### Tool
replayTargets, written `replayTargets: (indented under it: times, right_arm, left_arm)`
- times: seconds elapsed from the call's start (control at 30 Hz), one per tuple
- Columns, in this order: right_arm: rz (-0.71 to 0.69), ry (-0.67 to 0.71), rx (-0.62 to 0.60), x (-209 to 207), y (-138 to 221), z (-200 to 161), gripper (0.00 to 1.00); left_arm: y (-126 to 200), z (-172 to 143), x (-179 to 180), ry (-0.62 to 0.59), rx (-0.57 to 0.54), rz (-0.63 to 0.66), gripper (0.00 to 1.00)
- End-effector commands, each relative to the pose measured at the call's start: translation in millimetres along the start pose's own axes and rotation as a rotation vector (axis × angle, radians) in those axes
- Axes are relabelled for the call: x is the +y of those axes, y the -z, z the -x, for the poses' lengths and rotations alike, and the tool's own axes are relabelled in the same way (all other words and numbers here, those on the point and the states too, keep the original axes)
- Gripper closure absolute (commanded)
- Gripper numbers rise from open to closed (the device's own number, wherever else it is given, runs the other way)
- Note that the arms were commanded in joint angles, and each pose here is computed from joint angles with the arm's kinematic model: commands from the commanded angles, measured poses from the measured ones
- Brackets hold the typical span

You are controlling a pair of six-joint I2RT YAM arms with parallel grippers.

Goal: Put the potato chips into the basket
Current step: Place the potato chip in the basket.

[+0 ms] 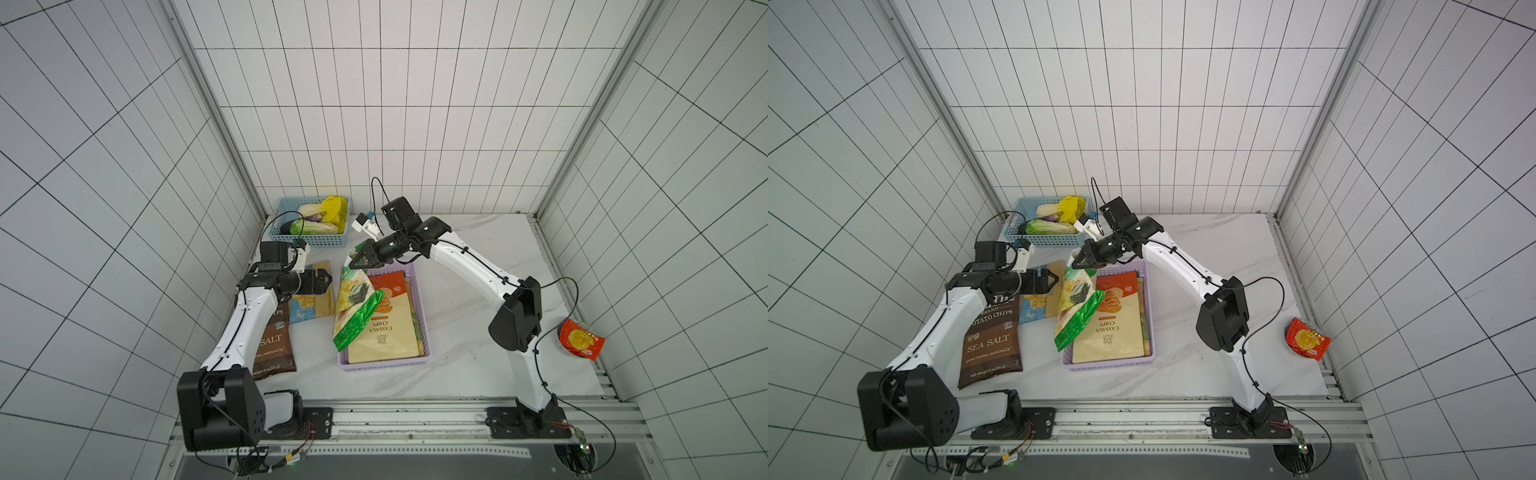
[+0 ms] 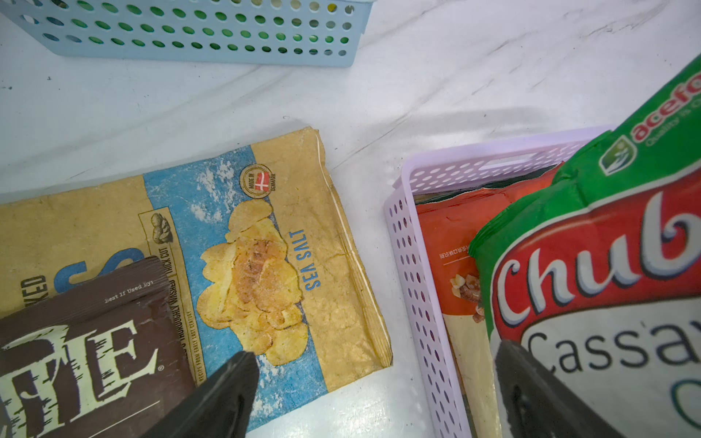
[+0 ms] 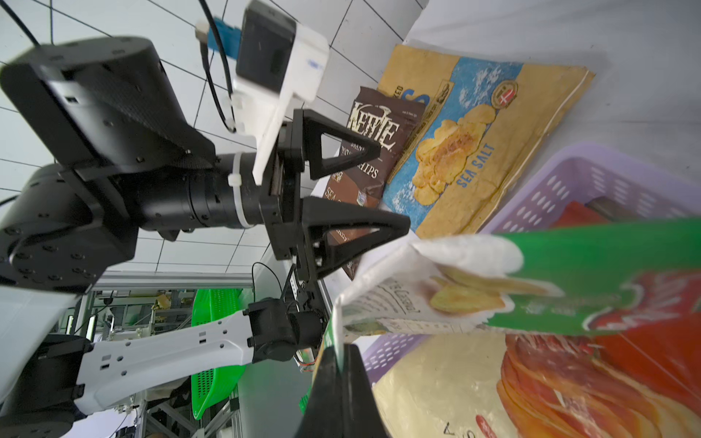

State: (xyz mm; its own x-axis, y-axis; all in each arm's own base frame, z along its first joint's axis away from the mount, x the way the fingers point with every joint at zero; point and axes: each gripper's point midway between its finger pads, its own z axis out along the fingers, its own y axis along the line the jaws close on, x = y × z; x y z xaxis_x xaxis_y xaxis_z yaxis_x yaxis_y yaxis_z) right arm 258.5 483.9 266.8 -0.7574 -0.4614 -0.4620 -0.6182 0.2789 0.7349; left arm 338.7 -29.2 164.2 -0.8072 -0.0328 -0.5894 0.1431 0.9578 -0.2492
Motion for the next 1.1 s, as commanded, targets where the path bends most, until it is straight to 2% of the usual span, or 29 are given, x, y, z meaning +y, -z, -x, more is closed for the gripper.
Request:
replayTargets:
  times: [0.0, 0.23, 0.5, 0.87, 1.0, 1.07]
  right_arm:
    - [-0.047, 0.044, -0.006, 10, 19, -18, 1.0]
    - [-0.129, 0.004, -0.031, -5, 35, -57, 1.0]
    - [-0.259, -0.076, -0.007, -50, 35, -102, 1.0]
    - [-0.381, -0.194, -0.084, -101, 48, -120, 1.0]
    - [-0.383, -0.238, -0.057, -115, 43, -134, 0.84]
    - [-0.389, -0.253, -0.049, -119, 42, -139, 0.72]
  left_arm:
    - [8, 11, -3, -0.005, -0.04, -0.01, 0.04]
    - [9, 13, -5, -0.005, -0.044, -0.024, 0.04]
    - [10, 14, -7, -0.004, -0.044, -0.035, 0.04]
    - [11, 14, -8, -0.006, -0.048, -0.033, 0.04]
    - [11, 13, -8, -0.006, -0.047, -0.038, 0.04]
    - [10, 14, -9, -0.006, -0.046, -0.042, 0.04]
